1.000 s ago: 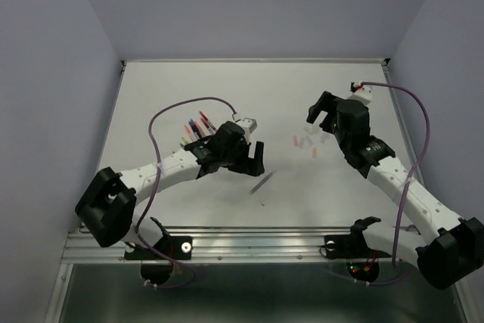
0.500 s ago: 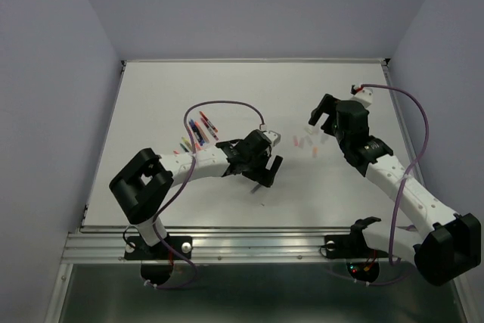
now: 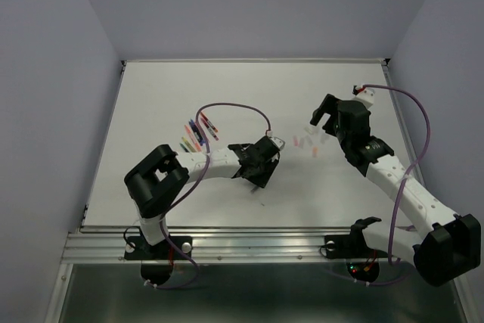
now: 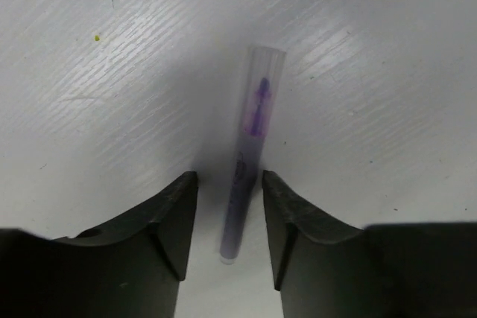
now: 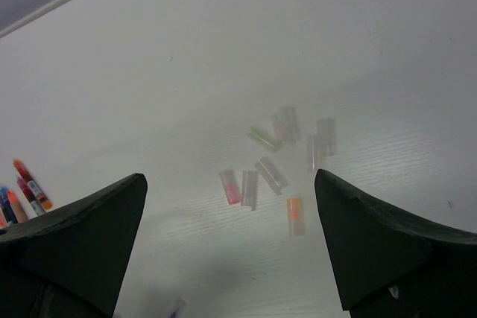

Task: Open the pen caps

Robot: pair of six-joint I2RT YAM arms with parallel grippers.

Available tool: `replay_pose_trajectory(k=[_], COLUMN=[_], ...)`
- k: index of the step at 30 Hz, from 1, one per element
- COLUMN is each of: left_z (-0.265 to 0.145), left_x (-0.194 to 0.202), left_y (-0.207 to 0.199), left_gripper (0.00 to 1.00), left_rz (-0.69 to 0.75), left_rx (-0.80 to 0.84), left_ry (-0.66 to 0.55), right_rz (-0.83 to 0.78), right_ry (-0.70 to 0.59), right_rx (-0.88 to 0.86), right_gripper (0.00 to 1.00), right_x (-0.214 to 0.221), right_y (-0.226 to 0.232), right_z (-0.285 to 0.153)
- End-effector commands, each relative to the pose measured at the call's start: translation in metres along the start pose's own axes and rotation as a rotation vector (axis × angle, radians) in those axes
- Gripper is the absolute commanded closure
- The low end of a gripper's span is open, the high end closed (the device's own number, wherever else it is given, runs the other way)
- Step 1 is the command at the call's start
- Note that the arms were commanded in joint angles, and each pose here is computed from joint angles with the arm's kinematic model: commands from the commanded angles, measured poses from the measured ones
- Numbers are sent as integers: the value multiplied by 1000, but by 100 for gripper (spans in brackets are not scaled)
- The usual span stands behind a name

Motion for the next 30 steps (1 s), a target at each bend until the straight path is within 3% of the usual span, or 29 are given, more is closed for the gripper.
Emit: replay_pose_trajectory(k=[1, 8, 11, 14, 16, 18, 23, 30], left_z=[5, 11, 13, 14, 15, 12, -16, -83], left_x=[10, 31, 37, 43, 43, 37, -10, -88], left_y=[5, 6, 7, 9, 10, 10, 10, -2], left_gripper=[55, 56, 62, 76, 99, 100, 100, 100], left_rz=[14, 33, 28, 20, 16, 7, -34, -79], left_rx=[-65, -96, -107, -125, -135, -142, -185, -58], left_ry=[52, 103, 119, 127, 124, 100, -87, -434], right_rz=[23, 35, 34, 38, 39, 40, 30, -26], right_ry=[-40, -59, -61, -65, -64, -54, -8, 106], right_rx=[2, 14, 15, 11, 9, -6, -88, -379], right_gripper=[0, 0, 0, 0, 0, 0, 0, 0], right_x=[-11, -16, -16, -18, -17, -16, -10, 7], right_y=[-2, -6, -7, -6, -6, -4, 7, 42], right_z=[-2, -5, -5, -7, -8, -8, -12, -33])
Point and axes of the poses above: each gripper's point midway between its finger pads, its own z axis out along the fingers, its own y axis along the line the jaws close on, x = y × z, the point moved 3 cm from there along -z, back along the fingers
